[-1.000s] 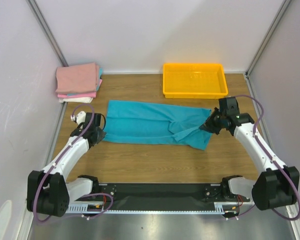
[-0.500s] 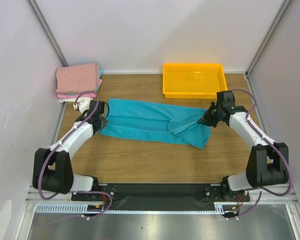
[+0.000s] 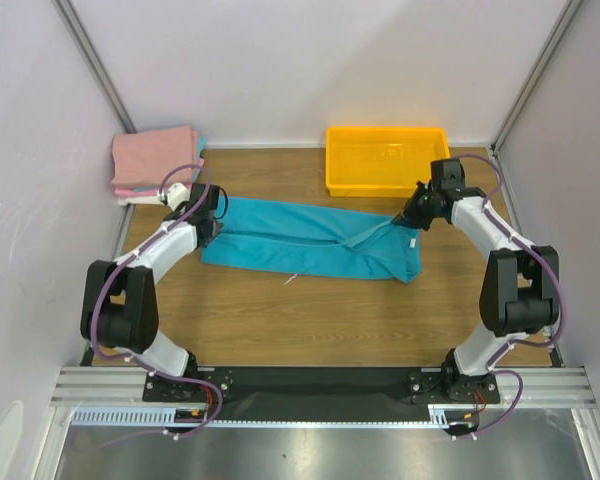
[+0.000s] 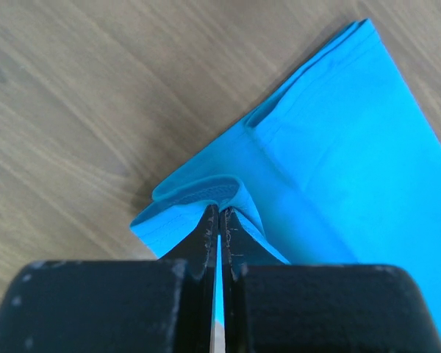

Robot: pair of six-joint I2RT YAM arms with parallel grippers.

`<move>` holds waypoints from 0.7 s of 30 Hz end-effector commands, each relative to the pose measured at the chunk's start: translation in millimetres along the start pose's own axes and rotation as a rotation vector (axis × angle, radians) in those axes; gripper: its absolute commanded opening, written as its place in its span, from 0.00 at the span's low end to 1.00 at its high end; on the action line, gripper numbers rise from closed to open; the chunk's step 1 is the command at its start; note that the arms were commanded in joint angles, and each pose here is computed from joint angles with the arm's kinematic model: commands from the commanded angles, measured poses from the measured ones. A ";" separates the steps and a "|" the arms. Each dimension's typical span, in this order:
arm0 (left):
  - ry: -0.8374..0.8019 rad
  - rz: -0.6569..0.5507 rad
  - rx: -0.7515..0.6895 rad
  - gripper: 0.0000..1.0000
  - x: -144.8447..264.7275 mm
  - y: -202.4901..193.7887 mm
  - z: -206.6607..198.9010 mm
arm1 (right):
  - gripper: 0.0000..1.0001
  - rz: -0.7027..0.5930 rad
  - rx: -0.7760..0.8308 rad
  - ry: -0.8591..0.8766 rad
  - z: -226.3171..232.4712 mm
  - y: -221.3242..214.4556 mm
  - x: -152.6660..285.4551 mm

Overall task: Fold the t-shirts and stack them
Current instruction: Fold the tshirt

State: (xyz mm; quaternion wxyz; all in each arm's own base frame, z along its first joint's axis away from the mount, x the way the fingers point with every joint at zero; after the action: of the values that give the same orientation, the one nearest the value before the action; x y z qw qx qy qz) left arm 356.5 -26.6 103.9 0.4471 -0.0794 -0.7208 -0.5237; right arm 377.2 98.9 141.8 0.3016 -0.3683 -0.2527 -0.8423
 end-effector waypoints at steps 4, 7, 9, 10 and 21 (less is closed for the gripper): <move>0.009 -0.070 0.015 0.00 -7.4 28.1 -18.4 | 0.00 -0.007 0.051 0.016 8.6 17.6 -13.8; 0.017 -0.072 0.006 0.00 -14.0 30.5 -22.6 | 0.00 -0.001 0.048 0.000 2.7 19.4 -18.8; 0.031 -0.069 0.000 0.00 -19.7 30.3 -24.2 | 0.00 -0.005 0.044 -0.005 -0.8 22.9 -23.4; 0.038 -0.062 -0.005 0.00 -21.7 27.9 -23.5 | 0.00 -0.010 0.046 -0.003 -0.1 24.6 -23.0; 0.065 -0.045 -0.011 0.00 -37.2 27.6 -30.5 | 0.00 -0.039 0.050 -0.008 1.3 39.4 -28.2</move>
State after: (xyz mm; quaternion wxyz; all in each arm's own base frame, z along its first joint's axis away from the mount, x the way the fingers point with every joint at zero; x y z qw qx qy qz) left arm 397.7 -28.1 79.5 0.4729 -0.0738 -0.6976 -0.5332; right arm 402.5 87.2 112.5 0.3078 -0.3890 -0.2648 -0.8270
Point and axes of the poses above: each gripper's point midway between its finger pads, its own x axis back along the fingers, its own z axis along the line the jaws close on, y = z × x, the point moved 3 cm from there along x, back along the fingers, and after that the axes turned 13 degrees about -x, right-handed, at the moved point
